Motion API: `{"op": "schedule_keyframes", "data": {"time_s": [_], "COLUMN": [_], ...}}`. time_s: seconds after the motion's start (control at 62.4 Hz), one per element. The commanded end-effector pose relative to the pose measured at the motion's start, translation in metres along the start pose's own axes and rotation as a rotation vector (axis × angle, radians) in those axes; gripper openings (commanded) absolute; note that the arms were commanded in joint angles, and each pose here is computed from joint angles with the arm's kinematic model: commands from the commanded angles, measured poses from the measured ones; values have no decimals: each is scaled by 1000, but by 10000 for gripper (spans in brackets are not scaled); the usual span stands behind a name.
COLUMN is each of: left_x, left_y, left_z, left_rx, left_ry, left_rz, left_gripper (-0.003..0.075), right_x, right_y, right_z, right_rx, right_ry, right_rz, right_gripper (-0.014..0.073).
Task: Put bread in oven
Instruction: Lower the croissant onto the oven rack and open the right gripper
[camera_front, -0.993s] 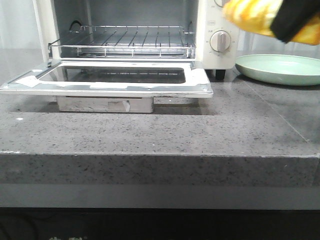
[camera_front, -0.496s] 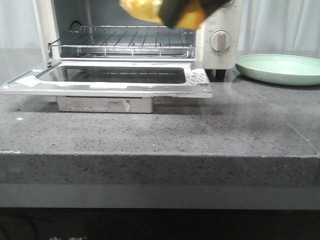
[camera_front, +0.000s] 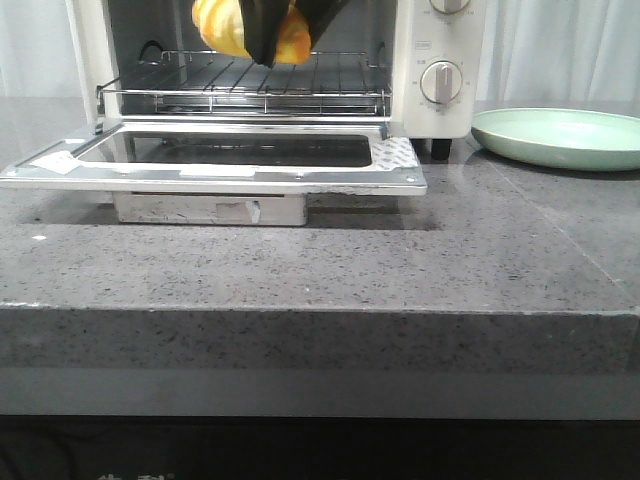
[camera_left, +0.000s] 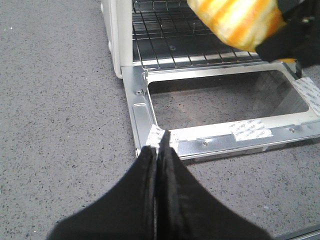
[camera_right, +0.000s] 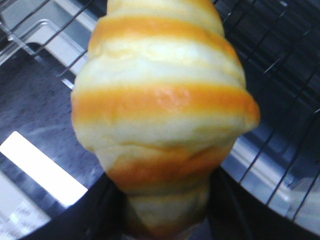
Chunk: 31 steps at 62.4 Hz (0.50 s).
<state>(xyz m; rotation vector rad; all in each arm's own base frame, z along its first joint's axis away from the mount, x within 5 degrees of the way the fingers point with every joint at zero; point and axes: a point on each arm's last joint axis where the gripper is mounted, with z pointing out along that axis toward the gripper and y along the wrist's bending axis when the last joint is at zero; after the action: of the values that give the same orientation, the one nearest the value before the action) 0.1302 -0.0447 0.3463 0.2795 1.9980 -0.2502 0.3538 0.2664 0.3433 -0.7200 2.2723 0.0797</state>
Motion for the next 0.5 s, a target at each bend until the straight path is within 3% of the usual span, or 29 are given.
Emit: {"op": "schedule_keyframes", "data": {"time_s": [0.0, 0.176, 0.4, 0.48], "left_x": [-15, -15, -15, -15], "left_y": [-1, -1, -1, -1], "left_z": [-6, -6, -6, -6], "left_rx": [5, 5, 5, 5], "left_ry": [-105, -105, -105, -105], "left_rz": [-3, -3, -3, -3], "left_gripper": [-18, -18, -18, -18], "right_x": [-28, -33, -32, -32], "right_y": [-12, -14, -14, -14], "right_z": [-24, -5, 0, 0], "right_rx": [83, 157, 168, 166], "right_ry": [-151, -150, -139, -136], "right_rz": [-33, -88, -99, -97], "right_gripper": [227, 227, 228, 288]}}
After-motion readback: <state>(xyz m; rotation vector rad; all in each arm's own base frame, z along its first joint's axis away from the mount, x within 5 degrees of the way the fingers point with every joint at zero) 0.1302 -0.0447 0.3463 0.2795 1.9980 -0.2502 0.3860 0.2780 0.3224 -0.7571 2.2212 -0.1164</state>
